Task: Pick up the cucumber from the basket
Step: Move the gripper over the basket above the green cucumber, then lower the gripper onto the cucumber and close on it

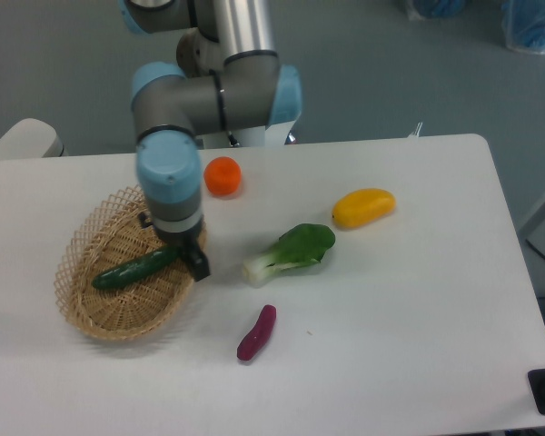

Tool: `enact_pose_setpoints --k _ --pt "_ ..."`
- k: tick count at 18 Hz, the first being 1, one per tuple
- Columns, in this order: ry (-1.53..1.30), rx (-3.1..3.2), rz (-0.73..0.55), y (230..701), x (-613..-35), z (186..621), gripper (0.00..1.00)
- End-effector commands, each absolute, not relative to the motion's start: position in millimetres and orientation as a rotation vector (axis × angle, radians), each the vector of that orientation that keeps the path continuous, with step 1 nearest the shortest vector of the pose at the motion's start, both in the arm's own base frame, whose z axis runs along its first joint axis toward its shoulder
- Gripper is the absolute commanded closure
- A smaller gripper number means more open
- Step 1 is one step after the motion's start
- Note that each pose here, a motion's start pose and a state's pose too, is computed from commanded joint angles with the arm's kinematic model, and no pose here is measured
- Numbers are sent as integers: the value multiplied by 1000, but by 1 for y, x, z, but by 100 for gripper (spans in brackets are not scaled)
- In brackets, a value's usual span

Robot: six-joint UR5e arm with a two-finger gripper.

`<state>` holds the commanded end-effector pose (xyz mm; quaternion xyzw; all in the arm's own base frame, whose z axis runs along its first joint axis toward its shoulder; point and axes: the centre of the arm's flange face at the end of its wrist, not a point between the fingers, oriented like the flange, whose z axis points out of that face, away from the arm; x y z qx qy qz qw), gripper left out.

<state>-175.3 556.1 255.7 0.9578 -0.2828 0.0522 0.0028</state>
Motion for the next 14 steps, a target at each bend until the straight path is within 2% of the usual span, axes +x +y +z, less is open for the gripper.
enact_pose_setpoints --k 5,11,13,14 --pt "-863 3023 160 556 -159 223 0" --pt "-774 3015 193 563 -142 203 0" --pt "-771 3013 193 562 -142 202 13" --pt "-768 3012 194 562 -142 201 23"
